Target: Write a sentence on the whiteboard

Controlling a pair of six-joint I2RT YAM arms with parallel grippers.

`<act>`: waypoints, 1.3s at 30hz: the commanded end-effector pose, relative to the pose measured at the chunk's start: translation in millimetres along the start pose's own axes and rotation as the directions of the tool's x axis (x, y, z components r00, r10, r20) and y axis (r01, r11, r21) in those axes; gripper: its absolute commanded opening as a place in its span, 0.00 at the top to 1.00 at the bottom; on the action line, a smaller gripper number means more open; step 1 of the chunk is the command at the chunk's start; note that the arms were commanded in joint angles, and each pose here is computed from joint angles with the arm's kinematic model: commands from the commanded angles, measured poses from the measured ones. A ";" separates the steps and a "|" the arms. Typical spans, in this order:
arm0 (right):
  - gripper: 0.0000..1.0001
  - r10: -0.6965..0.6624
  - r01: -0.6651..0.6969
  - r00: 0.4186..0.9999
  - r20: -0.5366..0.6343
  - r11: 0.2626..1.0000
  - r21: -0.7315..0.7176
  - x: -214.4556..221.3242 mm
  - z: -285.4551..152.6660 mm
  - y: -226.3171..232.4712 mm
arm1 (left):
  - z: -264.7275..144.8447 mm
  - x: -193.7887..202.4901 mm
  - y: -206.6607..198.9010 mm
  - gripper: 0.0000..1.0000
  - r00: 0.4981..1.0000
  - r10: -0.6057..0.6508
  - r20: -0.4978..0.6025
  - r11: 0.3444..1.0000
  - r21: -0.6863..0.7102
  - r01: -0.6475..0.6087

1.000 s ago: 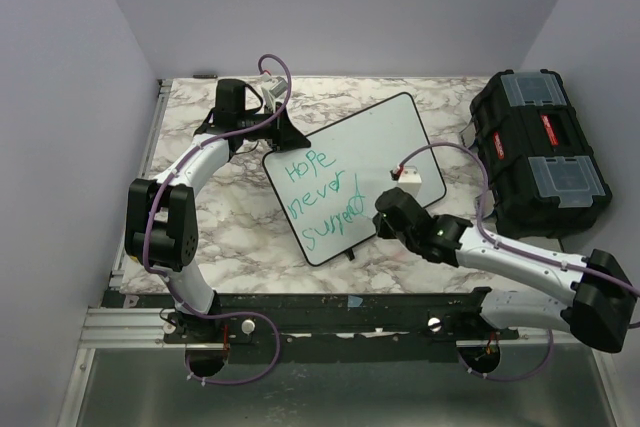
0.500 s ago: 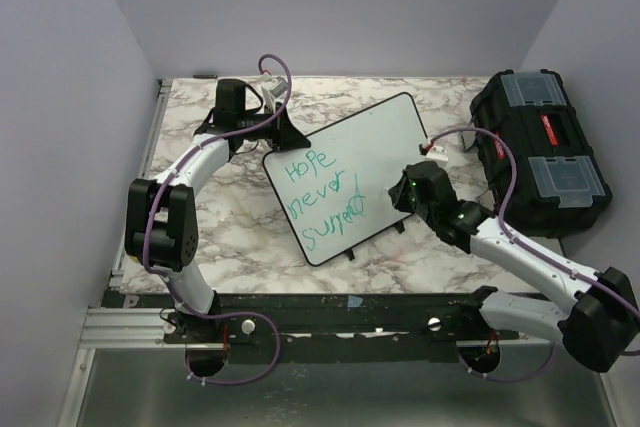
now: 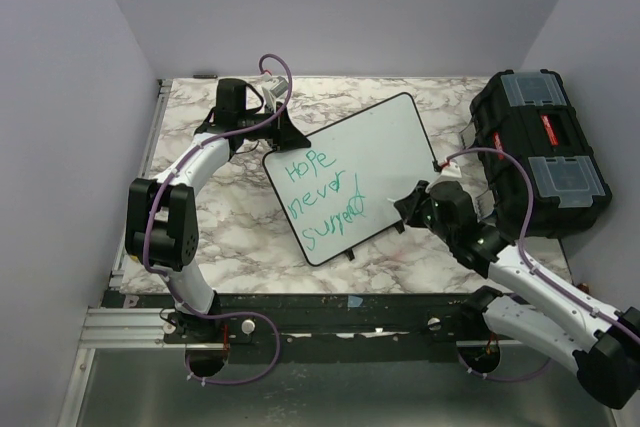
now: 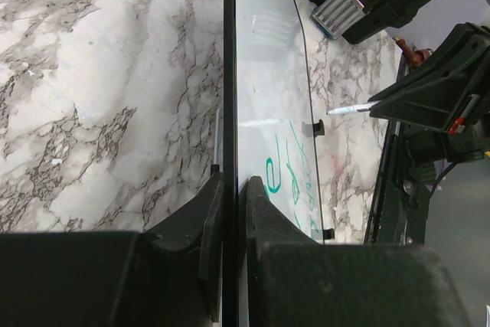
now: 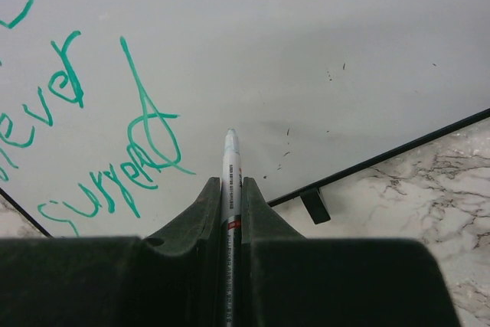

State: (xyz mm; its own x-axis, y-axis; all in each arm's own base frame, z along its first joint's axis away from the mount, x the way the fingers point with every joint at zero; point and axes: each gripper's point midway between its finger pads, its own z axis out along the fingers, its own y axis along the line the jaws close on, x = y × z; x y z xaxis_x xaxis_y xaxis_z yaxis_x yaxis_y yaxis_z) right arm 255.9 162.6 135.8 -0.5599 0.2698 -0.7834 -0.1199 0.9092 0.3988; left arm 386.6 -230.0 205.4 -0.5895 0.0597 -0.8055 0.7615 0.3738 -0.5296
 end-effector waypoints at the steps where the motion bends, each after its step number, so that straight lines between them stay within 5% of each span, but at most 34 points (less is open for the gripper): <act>1: 0.99 -0.016 0.016 1.000 0.023 1.000 -0.004 -4.6 -3.2 -0.6 | 5.6 -18.6 18.1 1.00 0.978 0.208 0.034 0.977 -0.057 -0.206; 39: 0.99 -0.041 0.036 0.999 -0.026 0.988 -0.150 -3.8 26.0 38.4 | 5.4 -17.5 17.1 1.00 0.979 0.201 0.035 0.979 -0.054 -0.199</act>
State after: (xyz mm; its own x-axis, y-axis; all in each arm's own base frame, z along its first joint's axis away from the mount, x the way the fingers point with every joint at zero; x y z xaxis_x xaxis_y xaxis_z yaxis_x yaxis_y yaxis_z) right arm 264.2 192.1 122.4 -0.6101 0.2034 -0.7658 -0.2193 0.8854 0.4098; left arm 387.6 -230.2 204.3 -0.5916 0.0601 -0.8040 0.7602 0.3737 -0.5315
